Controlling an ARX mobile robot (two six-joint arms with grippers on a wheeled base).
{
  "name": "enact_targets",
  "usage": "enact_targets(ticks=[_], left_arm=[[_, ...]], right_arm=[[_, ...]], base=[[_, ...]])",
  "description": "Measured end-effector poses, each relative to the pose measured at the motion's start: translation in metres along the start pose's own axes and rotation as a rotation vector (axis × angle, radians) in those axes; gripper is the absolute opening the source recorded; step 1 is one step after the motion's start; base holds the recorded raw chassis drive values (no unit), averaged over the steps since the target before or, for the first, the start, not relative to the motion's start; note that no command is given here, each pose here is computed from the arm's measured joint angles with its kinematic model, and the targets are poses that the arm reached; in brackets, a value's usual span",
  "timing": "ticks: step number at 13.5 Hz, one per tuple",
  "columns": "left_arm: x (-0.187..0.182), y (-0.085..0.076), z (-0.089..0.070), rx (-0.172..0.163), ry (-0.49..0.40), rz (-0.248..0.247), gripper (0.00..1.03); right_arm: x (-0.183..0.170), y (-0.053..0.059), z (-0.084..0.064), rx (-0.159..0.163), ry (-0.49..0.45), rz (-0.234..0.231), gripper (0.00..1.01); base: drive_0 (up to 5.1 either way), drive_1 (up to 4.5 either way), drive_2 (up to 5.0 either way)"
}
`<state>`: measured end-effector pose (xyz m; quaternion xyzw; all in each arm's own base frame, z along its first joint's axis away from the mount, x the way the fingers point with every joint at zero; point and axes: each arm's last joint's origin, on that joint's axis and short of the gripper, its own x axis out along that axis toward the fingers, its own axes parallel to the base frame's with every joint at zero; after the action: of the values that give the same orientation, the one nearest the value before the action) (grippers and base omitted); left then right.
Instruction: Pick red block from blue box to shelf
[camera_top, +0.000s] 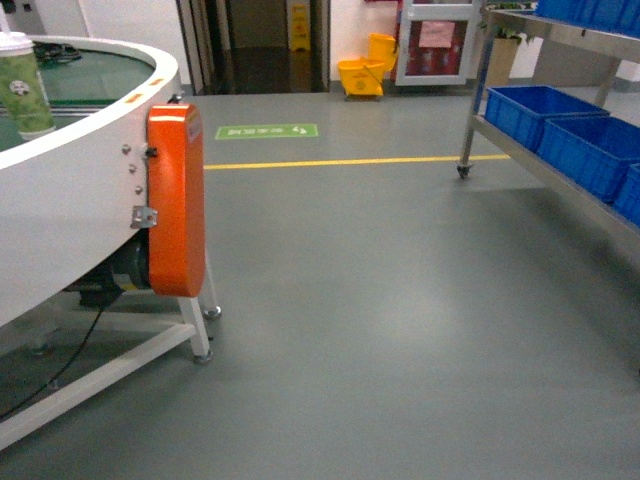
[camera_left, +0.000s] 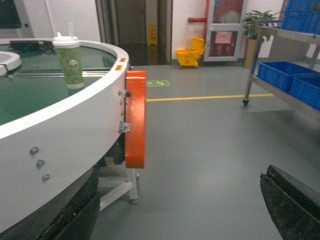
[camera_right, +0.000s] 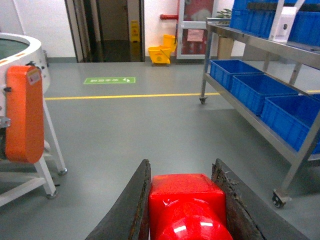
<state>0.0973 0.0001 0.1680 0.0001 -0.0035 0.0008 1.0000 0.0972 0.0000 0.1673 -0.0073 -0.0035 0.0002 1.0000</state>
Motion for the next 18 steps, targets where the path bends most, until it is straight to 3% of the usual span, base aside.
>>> enact_targets(ticks=[18], left_arm=[[0.0, 0.0, -0.0004, 0.0, 0.004, -0.001, 0.98]], right_arm=[[0.0, 0.0, -0.0004, 0.0, 0.004, 0.0, 0.29]], base=[[-1.7, -1.66, -1.7]])
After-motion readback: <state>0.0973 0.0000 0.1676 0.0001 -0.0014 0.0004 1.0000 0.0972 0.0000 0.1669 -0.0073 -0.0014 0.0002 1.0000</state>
